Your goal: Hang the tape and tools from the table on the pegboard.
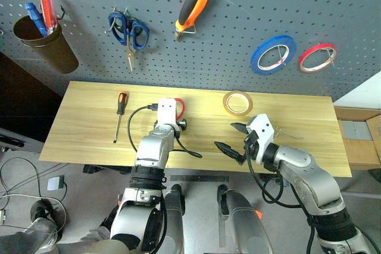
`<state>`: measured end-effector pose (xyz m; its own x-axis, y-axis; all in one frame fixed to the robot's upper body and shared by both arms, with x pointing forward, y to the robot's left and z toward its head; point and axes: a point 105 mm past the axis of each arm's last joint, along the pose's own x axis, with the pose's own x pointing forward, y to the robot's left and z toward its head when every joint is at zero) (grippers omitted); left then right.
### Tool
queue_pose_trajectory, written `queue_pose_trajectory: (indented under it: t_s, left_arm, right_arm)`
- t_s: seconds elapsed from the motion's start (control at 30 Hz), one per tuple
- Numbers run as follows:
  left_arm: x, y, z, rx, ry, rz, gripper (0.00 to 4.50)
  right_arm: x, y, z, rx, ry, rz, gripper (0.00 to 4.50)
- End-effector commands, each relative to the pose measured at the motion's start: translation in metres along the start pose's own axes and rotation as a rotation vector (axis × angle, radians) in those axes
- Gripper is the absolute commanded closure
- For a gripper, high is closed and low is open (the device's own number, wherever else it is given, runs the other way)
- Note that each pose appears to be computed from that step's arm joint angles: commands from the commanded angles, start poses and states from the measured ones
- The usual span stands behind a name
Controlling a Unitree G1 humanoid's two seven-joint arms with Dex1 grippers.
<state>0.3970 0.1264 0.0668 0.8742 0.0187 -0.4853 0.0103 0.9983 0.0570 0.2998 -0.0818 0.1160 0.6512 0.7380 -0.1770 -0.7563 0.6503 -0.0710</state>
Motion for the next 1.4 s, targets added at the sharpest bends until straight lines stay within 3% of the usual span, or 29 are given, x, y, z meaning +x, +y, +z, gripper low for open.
queue_pose_trajectory:
  t_s: [0.03, 0.3, 0.57, 0.8, 1.07, 1.2, 1.4]
  left_arm:
    - [0.001, 0.008, -0.036, 0.013, 0.131, 0.044, 1.5]
    - [-0.008, 0.023, -0.042, 0.018, 0.15, 0.065, 4.24]
    - [-0.018, 0.042, -0.027, 0.078, 0.042, 0.075, 4.26]
    - [-0.042, 0.033, 0.008, 0.181, -0.307, -0.033, 4.26]
    - [-0.103, 0.036, 0.035, 0.279, -0.723, -0.103, 4.26]
    - [-0.134, 0.037, 0.055, 0.433, -0.936, -0.054, 4.26]
    - [-0.156, 0.049, 0.075, 0.471, -1.081, 0.063, 4.26]
  right_arm:
    - [-0.004, 0.005, 0.011, -0.02, -0.038, 0.004, 0.0]
    - [-0.004, 0.005, 0.011, -0.017, -0.036, 0.002, 0.0]
    - [-0.004, 0.004, 0.009, -0.018, -0.033, 0.003, 0.0]
    - [-0.003, 0.001, 0.01, -0.022, -0.032, 0.002, 0.0]
    - [-0.011, 0.004, 0.021, 0.012, -0.084, 0.064, 0.0]
    - [-0.021, 0.004, 0.039, 0.069, -0.172, 0.119, 0.0]
    - [-0.022, 0.008, 0.086, 0.021, -0.322, 0.147, 0.0]
